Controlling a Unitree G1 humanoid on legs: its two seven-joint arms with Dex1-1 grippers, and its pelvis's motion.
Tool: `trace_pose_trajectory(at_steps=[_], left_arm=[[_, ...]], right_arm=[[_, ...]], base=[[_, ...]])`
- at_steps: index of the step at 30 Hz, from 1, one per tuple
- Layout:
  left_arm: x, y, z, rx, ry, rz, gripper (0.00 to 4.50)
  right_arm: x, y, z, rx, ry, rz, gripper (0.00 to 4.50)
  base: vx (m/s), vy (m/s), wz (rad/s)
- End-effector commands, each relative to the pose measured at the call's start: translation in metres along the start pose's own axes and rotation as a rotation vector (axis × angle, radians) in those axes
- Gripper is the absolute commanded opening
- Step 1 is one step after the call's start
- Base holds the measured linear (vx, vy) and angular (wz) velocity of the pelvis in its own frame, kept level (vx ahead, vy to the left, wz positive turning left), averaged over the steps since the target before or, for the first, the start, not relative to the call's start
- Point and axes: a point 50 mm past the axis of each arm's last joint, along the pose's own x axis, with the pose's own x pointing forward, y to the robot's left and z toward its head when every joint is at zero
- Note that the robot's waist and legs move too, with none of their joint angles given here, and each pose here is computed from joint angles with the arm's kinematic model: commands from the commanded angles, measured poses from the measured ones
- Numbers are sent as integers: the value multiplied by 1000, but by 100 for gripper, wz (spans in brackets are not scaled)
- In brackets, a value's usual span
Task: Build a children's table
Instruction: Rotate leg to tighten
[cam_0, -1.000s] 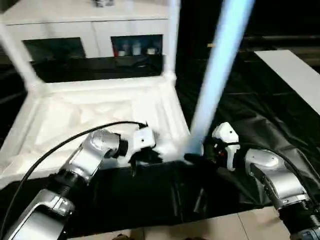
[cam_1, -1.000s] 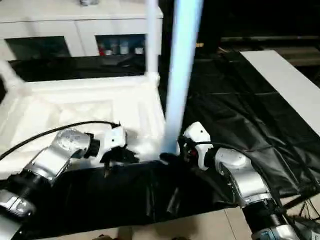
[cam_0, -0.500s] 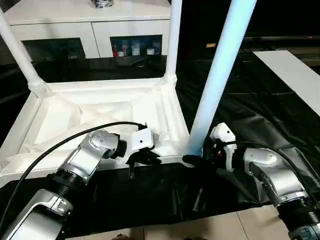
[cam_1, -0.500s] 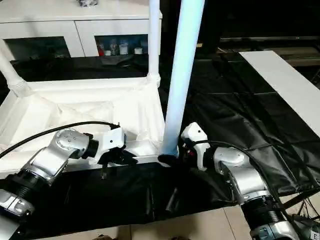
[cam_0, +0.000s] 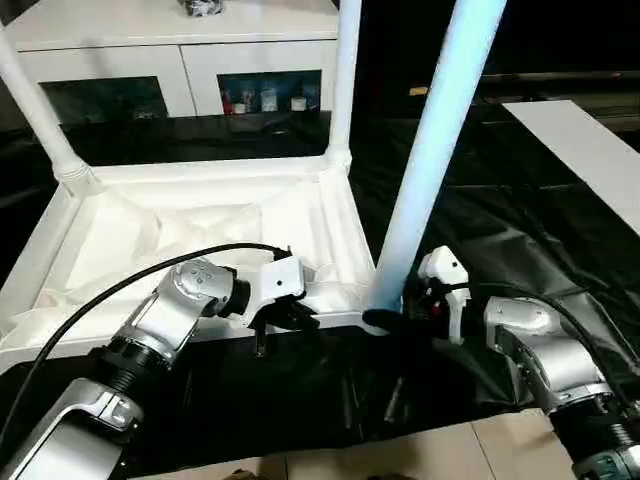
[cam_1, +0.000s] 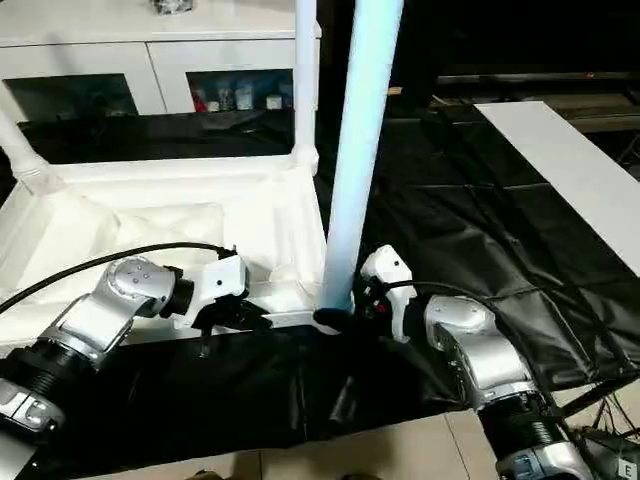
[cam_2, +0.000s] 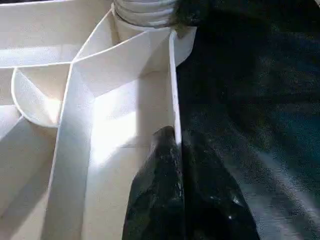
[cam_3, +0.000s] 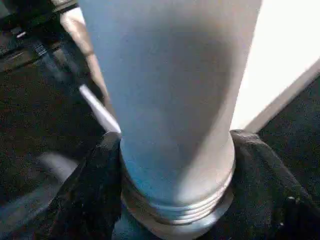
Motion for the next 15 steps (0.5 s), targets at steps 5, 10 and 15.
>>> trace_pose_trajectory(at_steps=[5,10,15], left_arm=[[27,13,14,-59,7,174,0],[63,32,42,-173,-20,447,0],[73,33,51,-135,-20,467,0]], right_arm=[[8,-39,-9,176,15,-599,272],[51,-38,-4,429,-5,-872,272],[85,-24,23,418,-85,-723,272]], base=[[0,0,0],[0,0,0],[0,0,0]])
